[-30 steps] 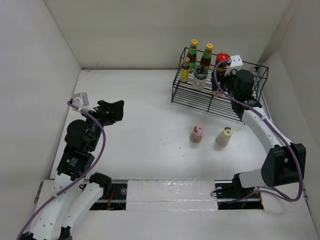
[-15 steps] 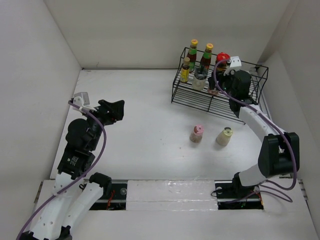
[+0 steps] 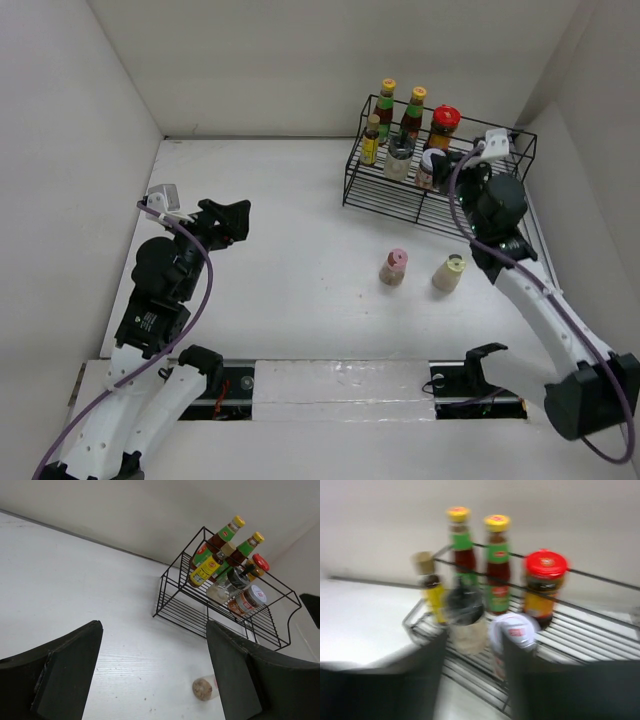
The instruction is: Organize the condiment bottles
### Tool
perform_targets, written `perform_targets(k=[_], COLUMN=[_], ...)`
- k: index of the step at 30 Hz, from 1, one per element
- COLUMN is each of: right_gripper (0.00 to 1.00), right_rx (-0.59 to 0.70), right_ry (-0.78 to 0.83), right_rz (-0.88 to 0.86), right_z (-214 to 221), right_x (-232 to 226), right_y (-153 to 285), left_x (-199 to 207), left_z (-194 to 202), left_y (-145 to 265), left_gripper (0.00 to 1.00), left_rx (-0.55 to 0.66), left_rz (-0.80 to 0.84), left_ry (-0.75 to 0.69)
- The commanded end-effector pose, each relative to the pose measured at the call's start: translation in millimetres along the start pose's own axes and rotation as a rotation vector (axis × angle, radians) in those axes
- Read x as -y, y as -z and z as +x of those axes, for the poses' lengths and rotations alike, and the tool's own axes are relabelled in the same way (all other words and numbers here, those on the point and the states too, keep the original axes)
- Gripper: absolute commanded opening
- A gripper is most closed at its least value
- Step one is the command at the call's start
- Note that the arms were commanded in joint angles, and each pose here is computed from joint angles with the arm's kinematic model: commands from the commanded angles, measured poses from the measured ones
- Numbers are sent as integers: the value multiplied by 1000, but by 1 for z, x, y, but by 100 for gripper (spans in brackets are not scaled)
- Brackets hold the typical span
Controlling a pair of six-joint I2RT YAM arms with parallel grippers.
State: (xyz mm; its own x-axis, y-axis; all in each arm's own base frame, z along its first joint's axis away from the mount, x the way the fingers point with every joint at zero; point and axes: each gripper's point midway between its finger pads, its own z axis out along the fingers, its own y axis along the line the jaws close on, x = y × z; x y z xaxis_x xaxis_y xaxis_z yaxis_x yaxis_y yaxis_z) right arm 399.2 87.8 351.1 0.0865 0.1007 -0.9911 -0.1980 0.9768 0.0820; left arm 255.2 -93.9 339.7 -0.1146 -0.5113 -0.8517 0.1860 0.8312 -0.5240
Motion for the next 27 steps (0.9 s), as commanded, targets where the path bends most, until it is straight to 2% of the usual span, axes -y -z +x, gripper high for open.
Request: perform_targets(k=[1,2,3,4,5,6,7,8,11,15,18,21,23,27], right_gripper=[21,13,9,15,23,51,51,78,100,100,100,91,81,73], right_rx=[-144,-206,-257,-306,-370,-469,-520,-577,-705,-732,-704,-663,-677,-656], right_ry=[-21,-28,-17,-20,-15,-4,-1,5,10,9,4,9,36,70], right_rz=[-13,-24,-37,-65,-80,-95,-86,-116,-152,-130,-109,-123,-128,-106], right_z=[56,73,89,104,124,148,161,175,205,223,227,225,232,230], right_x=[-28,-34,-40,-53,-58,-65,-62,-70,-82,-81,-80,-86,-88,-87], right_y=[33,47,57,68,80,97,105,117,144,149,137,122,116,106], left_x=[6,7,7,8,7,7,9,8,8,10,11,13,13,14], left_z=[-10,-13,-13,-15,-11,-8,-7,-5,-5,-4,-6,-5,-5,-8], left_y=[1,3,3,3,-1,-3,-2,-5,-5,-4,-5,-4,-4,-2], left_gripper=[80,80,82,82,83,83,83,85,85,85,85,85,85,85], left_rx=[38,46,46,54,41,29,22,14,14,9,18,12,12,21], left_rz=[29,34,34,39,31,34,44,40,40,49,55,64,64,69], left_ry=[-7,-6,-6,-5,-7,-8,-9,-10,-10,-10,-9,-9,-9,-8])
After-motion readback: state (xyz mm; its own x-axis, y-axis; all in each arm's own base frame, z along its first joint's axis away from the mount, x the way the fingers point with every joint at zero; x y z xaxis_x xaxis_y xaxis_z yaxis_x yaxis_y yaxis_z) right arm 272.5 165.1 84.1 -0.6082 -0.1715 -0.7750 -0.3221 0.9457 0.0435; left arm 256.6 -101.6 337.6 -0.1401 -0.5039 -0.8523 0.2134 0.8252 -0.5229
